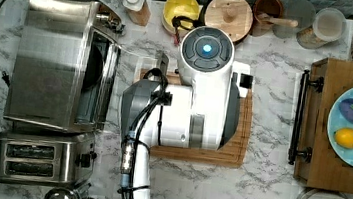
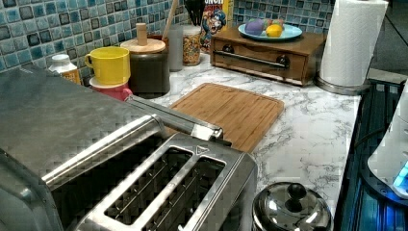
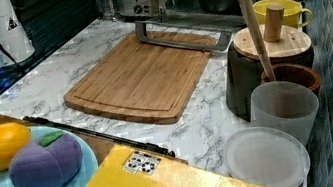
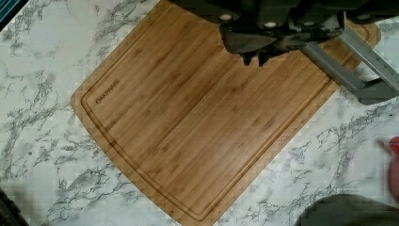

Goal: Close the oven.

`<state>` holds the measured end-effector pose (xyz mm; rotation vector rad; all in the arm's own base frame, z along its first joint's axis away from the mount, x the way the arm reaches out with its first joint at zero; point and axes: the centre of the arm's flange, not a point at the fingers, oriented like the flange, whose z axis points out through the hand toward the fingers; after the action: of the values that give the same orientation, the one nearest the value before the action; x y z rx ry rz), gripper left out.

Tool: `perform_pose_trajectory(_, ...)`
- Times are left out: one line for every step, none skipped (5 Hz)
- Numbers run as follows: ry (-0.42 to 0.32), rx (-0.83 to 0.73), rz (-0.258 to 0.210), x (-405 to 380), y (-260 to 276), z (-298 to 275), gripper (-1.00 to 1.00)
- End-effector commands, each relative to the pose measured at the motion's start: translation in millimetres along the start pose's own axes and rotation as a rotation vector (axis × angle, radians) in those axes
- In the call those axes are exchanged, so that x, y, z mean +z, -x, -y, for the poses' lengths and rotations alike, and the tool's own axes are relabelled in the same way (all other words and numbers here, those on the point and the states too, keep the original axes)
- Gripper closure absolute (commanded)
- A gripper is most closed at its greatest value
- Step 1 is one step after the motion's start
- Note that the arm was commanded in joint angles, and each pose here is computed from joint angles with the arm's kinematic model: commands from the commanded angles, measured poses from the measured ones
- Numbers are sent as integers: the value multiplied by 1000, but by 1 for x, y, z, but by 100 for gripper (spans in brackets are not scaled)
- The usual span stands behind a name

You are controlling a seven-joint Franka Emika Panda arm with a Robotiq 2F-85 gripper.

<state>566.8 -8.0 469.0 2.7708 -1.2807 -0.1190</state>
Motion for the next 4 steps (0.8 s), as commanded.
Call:
perform_pose_trajectory(-21,-95,21,32,3,-5,100)
perform_pose_trajectory(-54,-208,71,54,-13,-18,100)
perform_pose_trajectory(-140,-243,100,70,-26,-41,100)
perform_pose_trajectory(-306,-288,74,96,-30,-73,100)
